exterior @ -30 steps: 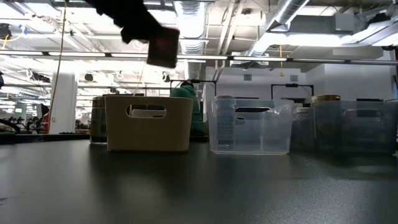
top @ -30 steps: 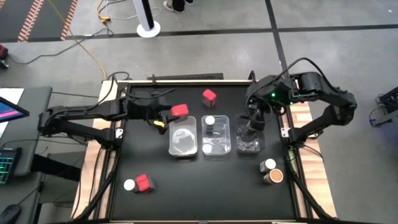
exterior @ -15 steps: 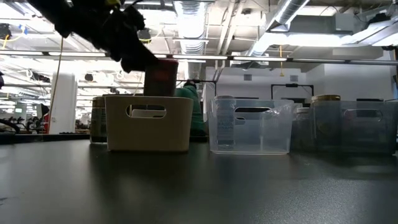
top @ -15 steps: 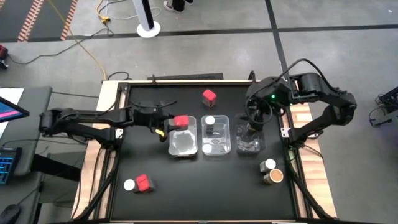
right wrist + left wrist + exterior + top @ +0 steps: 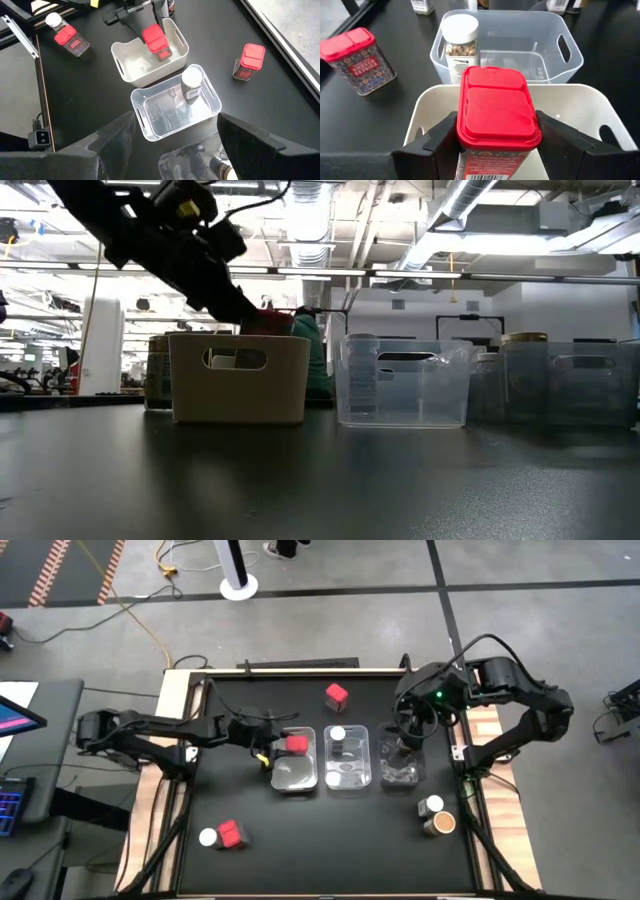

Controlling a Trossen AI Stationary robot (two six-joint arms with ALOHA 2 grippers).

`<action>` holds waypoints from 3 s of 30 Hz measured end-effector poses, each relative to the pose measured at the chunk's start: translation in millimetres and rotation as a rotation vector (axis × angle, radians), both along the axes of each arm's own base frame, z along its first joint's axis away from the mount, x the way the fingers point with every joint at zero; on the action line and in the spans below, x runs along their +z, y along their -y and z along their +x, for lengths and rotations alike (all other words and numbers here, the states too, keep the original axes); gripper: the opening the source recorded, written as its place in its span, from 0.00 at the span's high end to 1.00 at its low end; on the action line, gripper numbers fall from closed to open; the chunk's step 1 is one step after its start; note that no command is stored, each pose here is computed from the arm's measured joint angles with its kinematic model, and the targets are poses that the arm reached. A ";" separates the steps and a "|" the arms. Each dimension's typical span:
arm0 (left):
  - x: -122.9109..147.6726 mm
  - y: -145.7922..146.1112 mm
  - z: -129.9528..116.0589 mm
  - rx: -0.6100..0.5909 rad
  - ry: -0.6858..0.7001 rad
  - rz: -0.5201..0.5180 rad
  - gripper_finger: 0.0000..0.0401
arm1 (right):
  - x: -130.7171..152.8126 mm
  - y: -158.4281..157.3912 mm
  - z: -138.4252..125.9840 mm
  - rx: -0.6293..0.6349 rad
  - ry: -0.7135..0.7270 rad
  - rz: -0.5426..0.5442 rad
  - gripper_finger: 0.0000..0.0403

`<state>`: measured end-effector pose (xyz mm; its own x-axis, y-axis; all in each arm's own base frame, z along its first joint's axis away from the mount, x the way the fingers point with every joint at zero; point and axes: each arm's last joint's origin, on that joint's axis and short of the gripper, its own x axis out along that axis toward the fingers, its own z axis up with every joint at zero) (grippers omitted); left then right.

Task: Sort spices by type
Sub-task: Put the bottom right red seasoning can into the white bin

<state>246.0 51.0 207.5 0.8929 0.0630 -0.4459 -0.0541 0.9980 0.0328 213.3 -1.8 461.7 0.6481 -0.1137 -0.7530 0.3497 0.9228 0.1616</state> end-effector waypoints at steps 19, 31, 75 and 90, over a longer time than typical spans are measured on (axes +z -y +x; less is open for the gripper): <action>-18.3 -30.1 4.0 0.043 -0.022 -0.105 0.46 | 0.6 0.0 0.7 0.000 0.010 0.001 0.23; -38.3 -31.9 -18.1 0.061 0.205 -0.160 0.46 | 1.5 0.3 1.7 -0.032 0.029 0.028 0.23; -49.1 -29.5 -22.4 0.005 0.106 -0.092 0.45 | 5.9 0.3 6.4 -0.045 0.096 0.042 0.23; -49.6 -30.0 -22.7 0.052 0.104 -0.148 0.42 | 5.8 0.3 6.3 -0.044 0.095 0.042 0.23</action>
<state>223.4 81.0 157.9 0.9318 0.0510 -0.3593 -0.1013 0.9873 -0.1226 219.6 -2.1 467.5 0.7121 -0.1136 -0.6928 0.3712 0.8985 0.2342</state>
